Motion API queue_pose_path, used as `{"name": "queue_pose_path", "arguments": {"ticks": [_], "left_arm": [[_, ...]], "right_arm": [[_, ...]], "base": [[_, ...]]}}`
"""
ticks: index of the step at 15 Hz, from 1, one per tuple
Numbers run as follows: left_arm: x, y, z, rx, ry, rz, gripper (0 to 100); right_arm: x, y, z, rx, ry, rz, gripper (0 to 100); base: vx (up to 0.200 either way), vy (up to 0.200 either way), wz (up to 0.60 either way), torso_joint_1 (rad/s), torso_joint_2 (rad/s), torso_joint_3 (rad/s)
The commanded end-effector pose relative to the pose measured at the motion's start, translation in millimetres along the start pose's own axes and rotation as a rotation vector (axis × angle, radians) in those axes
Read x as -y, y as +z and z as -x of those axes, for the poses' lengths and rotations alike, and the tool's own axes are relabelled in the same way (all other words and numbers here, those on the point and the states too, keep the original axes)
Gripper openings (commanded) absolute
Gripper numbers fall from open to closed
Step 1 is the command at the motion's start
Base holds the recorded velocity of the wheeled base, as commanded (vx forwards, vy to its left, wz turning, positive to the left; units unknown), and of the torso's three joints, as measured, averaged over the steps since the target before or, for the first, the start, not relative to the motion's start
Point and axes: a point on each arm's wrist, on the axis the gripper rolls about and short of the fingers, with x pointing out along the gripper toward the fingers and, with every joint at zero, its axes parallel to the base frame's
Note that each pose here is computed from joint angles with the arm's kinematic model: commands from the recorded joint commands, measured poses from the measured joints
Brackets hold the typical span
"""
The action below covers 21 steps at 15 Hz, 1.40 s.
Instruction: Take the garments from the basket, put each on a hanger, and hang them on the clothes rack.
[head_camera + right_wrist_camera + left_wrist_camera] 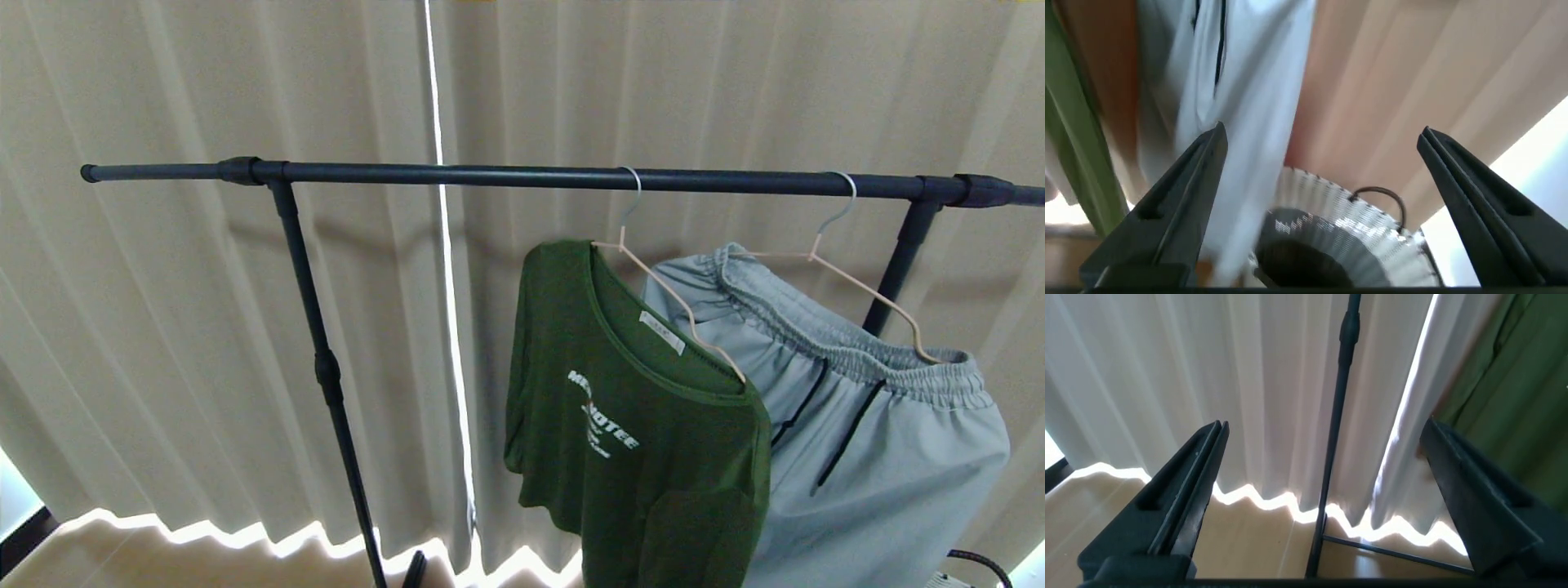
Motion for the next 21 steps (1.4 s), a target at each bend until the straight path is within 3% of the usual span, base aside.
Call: {"name": "queue_pose_path", "arguments": {"ticks": [1,4,7,8,13,16,17,18,21], "left_arm": [[0.0,0.1,-0.2,-0.003,0.0,0.001,100],[0.1,0.1,-0.3,-0.004,0.0,-0.004,100],[0.1,0.0,-0.2,-0.003,-0.006,-0.011,100],[0.2,0.0,-0.2,-0.003,-0.009,-0.016,100],[1.2,0.2,-0.1,0.001,-0.081,-0.069,100],[-0.7,-0.3,1.0,0.018,-0.197,-0.077,100],[-0.7,-0.3,1.0,0.018,-0.197,-0.077,100],[-1.3,-2.1,6.7,0.094,-0.177,-0.07,100],[-1.4,-2.2,6.6,0.091,-0.167,-0.053,100]], "right_arm": [[-0.7,-4.1,0.2,0.027,0.01,-0.078,100],[-1.5,-3.6,0.0,0.043,0.065,-0.108,100],[-2.1,-8.6,7.1,0.136,0.267,-0.109,100],[-2.9,-9.6,7.2,0.127,0.285,-0.11,100],[-2.9,-9.4,7.2,0.126,0.284,-0.124,100],[-2.9,-9.4,7.2,0.127,0.284,-0.123,100],[-2.9,-9.4,7.2,0.127,0.284,-0.123,100],[-2.8,-9.1,7.2,0.128,0.283,-0.135,100],[-2.6,-9.2,7.2,0.126,0.277,-0.141,100]], "base": [[0.0,0.0,0.0,0.0,0.0,0.0],[0.0,0.0,0.0,0.0,0.0,0.0],[0.0,0.0,0.0,0.0,0.0,0.0],[0.0,0.0,0.0,0.0,0.0,0.0],[0.0,0.0,0.0,0.0,0.0,0.0],[0.0,0.0,0.0,0.0,0.0,0.0],[0.0,0.0,0.0,0.0,0.0,0.0],[0.0,0.0,0.0,0.0,0.0,0.0],[0.0,0.0,0.0,0.0,0.0,0.0]]}}
